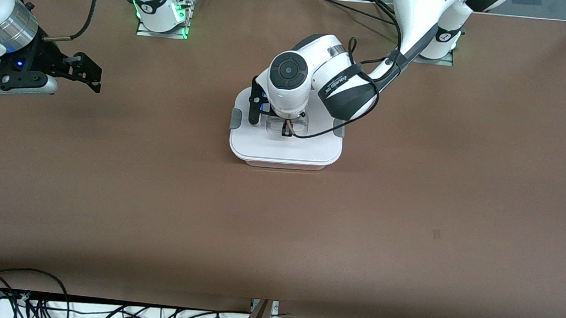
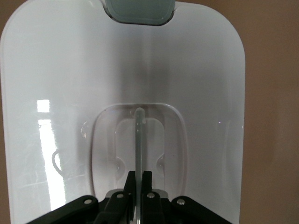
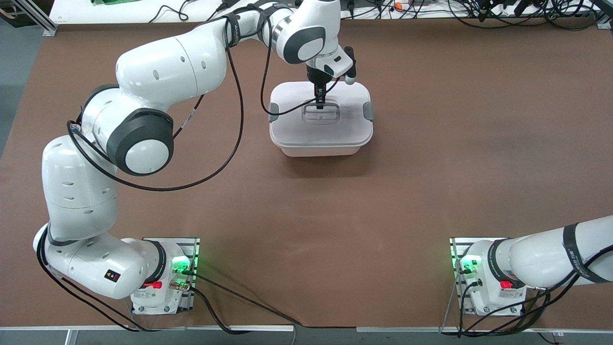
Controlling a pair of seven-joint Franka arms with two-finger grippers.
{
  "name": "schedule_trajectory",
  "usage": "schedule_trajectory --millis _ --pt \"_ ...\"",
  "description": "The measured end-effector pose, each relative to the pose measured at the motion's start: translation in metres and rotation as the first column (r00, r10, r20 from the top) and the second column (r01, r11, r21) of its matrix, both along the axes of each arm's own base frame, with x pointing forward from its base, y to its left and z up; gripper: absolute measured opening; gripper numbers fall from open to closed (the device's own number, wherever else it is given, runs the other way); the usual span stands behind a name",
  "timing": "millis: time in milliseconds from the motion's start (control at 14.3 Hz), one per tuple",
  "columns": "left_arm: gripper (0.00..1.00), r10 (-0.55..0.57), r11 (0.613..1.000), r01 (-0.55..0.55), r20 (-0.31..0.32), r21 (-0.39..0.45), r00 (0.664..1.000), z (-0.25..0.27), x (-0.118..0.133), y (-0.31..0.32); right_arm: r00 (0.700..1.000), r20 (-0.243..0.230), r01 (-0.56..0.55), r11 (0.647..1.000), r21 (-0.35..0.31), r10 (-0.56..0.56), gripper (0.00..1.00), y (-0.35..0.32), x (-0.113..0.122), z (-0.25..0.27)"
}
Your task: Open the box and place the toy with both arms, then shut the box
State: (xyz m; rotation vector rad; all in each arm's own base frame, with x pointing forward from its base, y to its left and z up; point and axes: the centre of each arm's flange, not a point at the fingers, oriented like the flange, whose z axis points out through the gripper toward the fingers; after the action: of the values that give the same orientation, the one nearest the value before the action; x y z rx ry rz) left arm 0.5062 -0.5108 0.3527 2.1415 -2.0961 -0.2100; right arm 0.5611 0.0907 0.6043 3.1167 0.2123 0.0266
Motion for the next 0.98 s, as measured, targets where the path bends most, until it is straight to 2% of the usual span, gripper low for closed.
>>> schedule_trajectory --millis 978 --pt "0.07 0.008 1.000 -0.008 -0.002 0.009 1.000 -0.0056 -0.0003 -0.0001 1.000 -0.001 0.006 1.000 0.000 -0.006 1.00 -0.0036 0.0008 -0.0005"
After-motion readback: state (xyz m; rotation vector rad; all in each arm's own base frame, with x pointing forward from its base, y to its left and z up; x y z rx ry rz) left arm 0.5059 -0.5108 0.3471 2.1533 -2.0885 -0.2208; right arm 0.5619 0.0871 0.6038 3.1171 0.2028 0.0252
